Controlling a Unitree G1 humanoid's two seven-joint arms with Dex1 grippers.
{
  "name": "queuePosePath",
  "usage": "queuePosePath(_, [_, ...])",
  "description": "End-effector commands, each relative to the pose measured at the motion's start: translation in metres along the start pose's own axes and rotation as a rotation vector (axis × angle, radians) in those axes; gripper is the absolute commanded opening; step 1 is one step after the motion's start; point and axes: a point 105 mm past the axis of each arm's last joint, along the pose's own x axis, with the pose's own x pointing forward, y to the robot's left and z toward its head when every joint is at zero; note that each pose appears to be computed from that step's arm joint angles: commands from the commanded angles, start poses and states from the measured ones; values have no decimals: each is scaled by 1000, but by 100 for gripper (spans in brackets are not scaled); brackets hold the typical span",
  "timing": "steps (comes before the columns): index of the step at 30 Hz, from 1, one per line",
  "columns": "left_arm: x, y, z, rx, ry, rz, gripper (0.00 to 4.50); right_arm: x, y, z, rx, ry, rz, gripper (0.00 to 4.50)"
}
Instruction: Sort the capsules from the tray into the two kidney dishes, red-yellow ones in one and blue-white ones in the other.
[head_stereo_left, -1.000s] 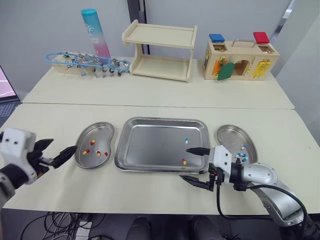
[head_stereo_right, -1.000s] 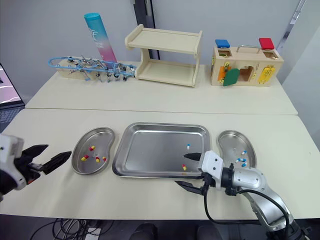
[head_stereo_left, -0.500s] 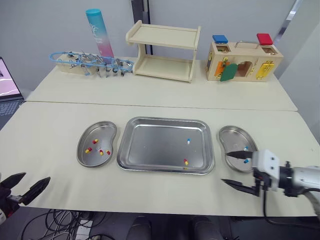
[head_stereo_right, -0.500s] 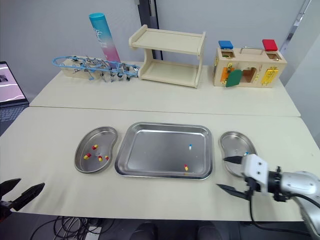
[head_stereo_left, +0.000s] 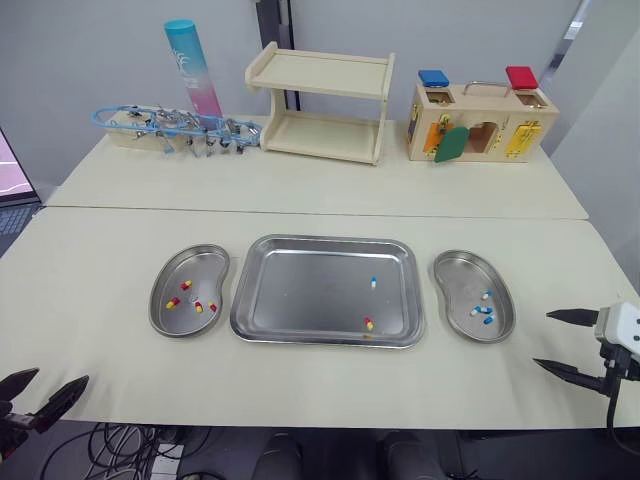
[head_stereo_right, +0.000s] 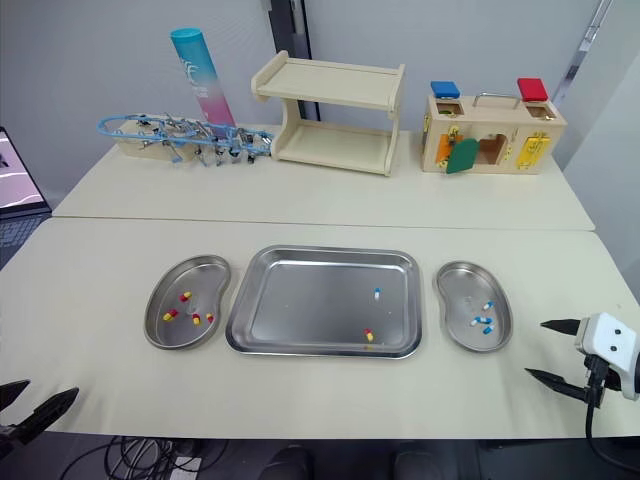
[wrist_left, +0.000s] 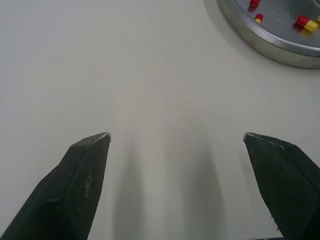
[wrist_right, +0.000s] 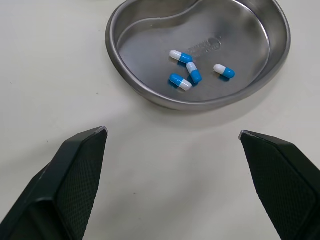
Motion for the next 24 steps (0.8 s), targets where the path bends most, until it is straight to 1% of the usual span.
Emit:
queuePosePath(1, [-5,3,8,35,-7,-1,440,-1,-4,9,-50,-22,0,450])
queuePosePath(6, [-6,2,13,55,3,-25,440,11,16,29,-65,-98,63,450])
queuePosePath(8, [-6,-1,14,71,9,-43,440,20,34,43,-68,-149,110,450])
queuePosePath(10, [-7,-2,16,81,12,-52,440,24,46,51,-65,-175,135,450])
queuePosePath(13, [-2,-17,28,141,-8,-122,440,41,74,72,-18,-268,158,450])
queuePosePath(15, [5,-32,38,203,-26,-198,440,50,88,81,6,-309,154,450])
queuePosePath(18, [21,-70,58,293,-58,-379,440,65,105,93,44,-356,141,450])
queuePosePath(19, [26,-82,65,320,-71,-438,440,70,109,96,60,-364,138,450])
queuePosePath(21, [34,-99,74,353,-90,-509,440,76,114,101,79,-368,136,450])
queuePosePath(24, [53,-138,99,462,-139,-689,440,88,117,110,117,-385,111,450])
